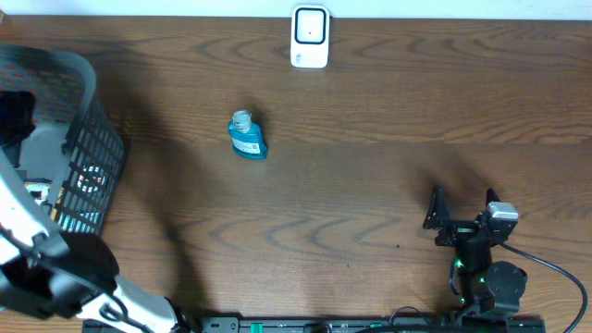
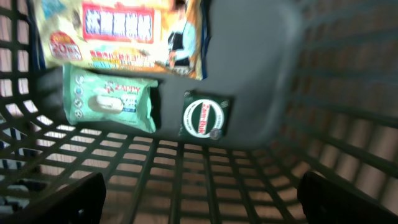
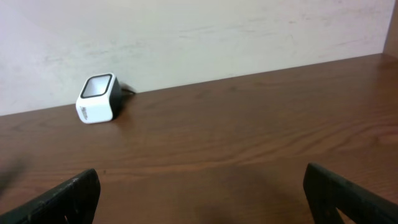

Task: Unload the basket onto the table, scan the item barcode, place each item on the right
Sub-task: 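Reach the left gripper into the basket and grasp the green ointment tin, then present the green tin to the scanner, then place it on the table, then reach the left gripper into the basket and grasp the orange tissue pack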

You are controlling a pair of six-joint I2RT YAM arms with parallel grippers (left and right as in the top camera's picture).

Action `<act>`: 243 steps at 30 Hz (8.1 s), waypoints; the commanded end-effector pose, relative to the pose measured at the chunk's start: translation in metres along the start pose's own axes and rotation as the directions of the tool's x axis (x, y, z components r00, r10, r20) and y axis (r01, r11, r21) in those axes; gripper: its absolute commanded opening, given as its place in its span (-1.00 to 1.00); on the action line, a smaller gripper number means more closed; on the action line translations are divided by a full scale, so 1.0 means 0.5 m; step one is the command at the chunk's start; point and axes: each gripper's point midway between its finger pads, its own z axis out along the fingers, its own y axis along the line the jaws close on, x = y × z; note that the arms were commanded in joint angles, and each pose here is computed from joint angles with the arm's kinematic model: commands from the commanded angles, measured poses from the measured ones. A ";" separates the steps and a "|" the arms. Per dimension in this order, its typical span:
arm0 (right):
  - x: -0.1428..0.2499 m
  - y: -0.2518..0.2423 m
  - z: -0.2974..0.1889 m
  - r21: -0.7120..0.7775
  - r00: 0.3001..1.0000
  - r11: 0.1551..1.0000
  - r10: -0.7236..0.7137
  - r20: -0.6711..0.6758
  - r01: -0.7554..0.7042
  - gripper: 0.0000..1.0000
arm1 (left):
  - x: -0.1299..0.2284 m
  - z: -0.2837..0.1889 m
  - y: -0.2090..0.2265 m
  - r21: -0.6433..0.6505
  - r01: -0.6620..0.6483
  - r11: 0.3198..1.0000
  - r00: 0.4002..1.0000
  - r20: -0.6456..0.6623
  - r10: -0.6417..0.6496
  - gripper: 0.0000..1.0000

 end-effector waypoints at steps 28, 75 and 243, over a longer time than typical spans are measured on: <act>0.001 0.002 0.000 -0.003 1.000 1.000 -0.012 0.000 0.012 0.98 | 0.078 0.365 0.006 -0.253 -0.210 0.945 0.949 -0.284 0.135 0.95; 0.001 0.002 0.000 -0.003 1.000 1.000 -0.012 0.000 0.012 0.98 | -0.016 -0.078 -0.028 0.321 -0.151 0.935 0.974 0.212 0.085 0.06; 0.001 0.002 0.000 -0.003 1.000 1.000 -0.012 0.000 0.012 0.98 | -0.211 0.397 0.149 -0.292 0.045 0.955 0.963 0.268 0.037 0.95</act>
